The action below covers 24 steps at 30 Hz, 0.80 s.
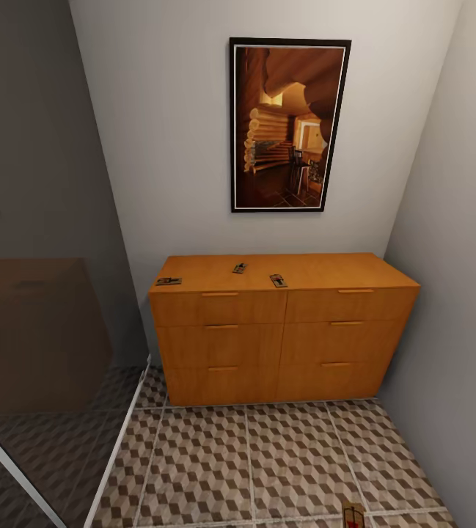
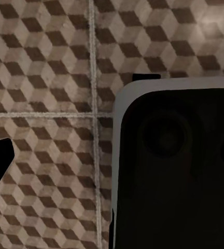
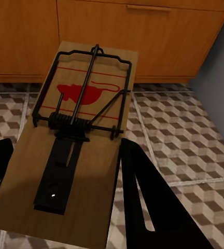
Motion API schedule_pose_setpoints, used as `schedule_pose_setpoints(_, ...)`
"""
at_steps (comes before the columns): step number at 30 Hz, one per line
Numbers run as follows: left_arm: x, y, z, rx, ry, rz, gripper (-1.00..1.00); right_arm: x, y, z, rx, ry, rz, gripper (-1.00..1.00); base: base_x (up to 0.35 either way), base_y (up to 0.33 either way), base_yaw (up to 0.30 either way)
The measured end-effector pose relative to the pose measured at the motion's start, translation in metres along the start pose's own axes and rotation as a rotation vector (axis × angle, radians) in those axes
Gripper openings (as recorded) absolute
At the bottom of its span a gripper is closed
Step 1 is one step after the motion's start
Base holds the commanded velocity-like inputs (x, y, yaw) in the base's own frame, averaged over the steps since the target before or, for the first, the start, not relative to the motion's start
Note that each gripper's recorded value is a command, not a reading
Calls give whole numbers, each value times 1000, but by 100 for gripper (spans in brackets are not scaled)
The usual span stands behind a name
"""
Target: Take the four mousetraps from the cabinet in the bathroom and place them on the bathroom floor. Make sure all four end up on the same floor surface, and ensure that at least two of them are either under or directly next to the same bathroom sink.
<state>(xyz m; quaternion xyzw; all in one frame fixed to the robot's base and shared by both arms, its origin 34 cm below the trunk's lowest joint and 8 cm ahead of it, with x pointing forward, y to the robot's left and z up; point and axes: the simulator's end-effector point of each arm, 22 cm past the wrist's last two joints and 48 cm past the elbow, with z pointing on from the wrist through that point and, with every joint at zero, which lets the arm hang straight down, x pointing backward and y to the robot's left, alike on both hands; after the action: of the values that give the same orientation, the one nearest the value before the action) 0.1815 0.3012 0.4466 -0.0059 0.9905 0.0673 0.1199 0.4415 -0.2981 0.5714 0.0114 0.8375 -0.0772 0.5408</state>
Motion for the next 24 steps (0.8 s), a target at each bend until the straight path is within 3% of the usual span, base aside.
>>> schedule_pose_setpoints(6, -58, -16, 7, 14, -86, -17, 100, 0, 2, 0, -1, 0, 2, -100, 0, 0, 0)
schedule_pose_setpoints(13, -120, -19, 8, 20, -65, -17, 100, 0, 2, 0, -1, 1, 2, -100, 0, 0, 0)
schedule_pose_setpoints(20, -188, -18, -4, 21, -140, -26, 100, 1, 2, -1, -1, 3, 2, -100, 0, 0, 0)
schedule_pose_setpoints(24, -218, -17, -16, 22, -148, -27, 100, 1, 1, 0, -1, 4, 1, -100, 0, 0, 0)
